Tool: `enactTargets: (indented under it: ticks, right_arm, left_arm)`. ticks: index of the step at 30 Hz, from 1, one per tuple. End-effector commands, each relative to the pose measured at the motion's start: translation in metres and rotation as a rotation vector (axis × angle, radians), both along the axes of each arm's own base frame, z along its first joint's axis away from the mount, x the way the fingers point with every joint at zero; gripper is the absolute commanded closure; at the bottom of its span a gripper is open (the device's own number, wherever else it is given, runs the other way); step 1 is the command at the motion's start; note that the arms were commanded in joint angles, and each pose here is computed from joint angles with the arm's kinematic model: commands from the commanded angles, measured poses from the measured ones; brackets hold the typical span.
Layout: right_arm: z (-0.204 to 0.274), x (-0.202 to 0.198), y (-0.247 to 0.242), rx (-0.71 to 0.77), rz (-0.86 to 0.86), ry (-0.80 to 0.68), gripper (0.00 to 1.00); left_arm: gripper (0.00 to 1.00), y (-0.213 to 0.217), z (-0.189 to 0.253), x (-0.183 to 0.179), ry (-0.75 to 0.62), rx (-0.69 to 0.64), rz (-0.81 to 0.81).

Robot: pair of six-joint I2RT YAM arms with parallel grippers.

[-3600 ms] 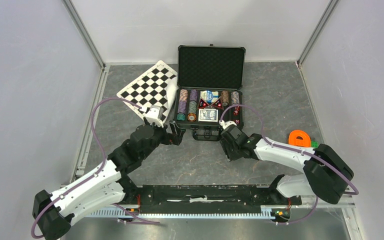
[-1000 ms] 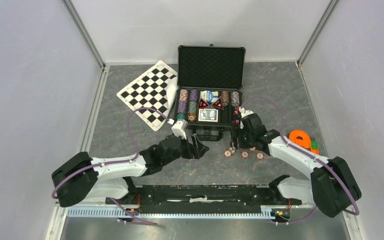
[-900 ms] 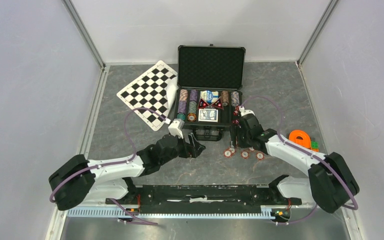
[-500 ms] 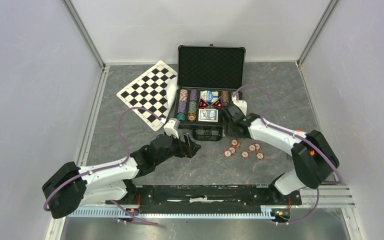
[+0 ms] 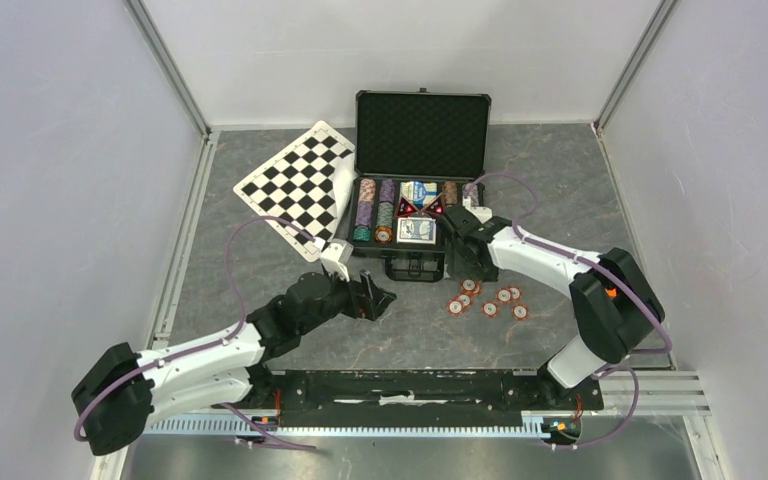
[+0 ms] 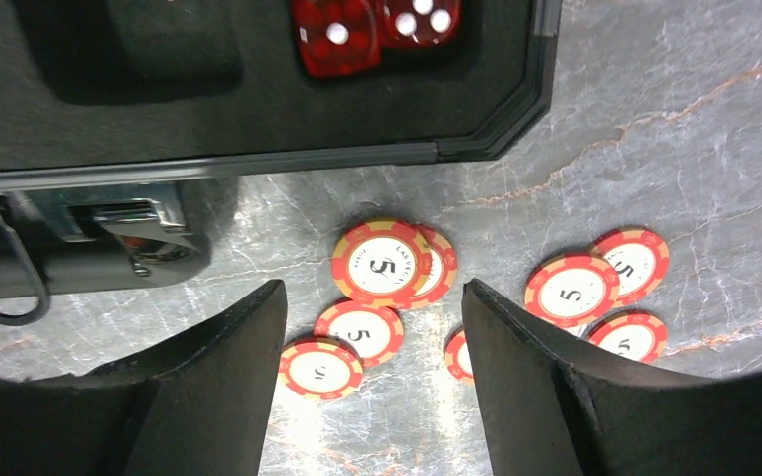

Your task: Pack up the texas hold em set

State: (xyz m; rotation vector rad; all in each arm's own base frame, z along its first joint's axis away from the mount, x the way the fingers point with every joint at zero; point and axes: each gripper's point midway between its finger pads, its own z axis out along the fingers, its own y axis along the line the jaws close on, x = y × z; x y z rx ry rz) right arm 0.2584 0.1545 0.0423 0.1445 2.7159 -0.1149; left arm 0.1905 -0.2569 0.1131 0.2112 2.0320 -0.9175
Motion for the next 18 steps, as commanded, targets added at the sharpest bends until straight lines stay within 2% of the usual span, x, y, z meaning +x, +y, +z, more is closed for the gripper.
enactTargets:
  ticks: [1,7,8,10,13,18]
  right_arm:
    - [-0.004,-0.009,-0.003,0.044,-0.055,0.023,0.29]
    - [-0.013,-0.006,0.0,0.076,-0.088,0.039,0.29]
    - [-0.013,-0.003,0.001,0.086,-0.09,0.033,0.27]
    - [-0.012,0.003,0.006,0.126,-0.1,0.009,0.17]
    - [-0.016,0.004,0.003,0.144,-0.147,0.002,0.19]
    - [-0.028,-0.004,-0.004,0.094,-0.19,0.059,0.26]
  left_arm:
    - [0.09,0.004,0.005,-0.002,-0.056,-0.003,-0.024]
    - [0.09,0.007,0.009,-0.004,-0.066,-0.019,-0.023]
    - [0.09,0.007,0.01,-0.004,-0.068,-0.02,-0.023]
    - [0.09,0.008,0.01,-0.005,-0.069,-0.021,-0.022]
    - [0.08,0.008,0.008,-0.005,-0.065,-0.023,-0.021]
    - [0.07,0.008,0.007,-0.005,-0.055,-0.025,-0.025]
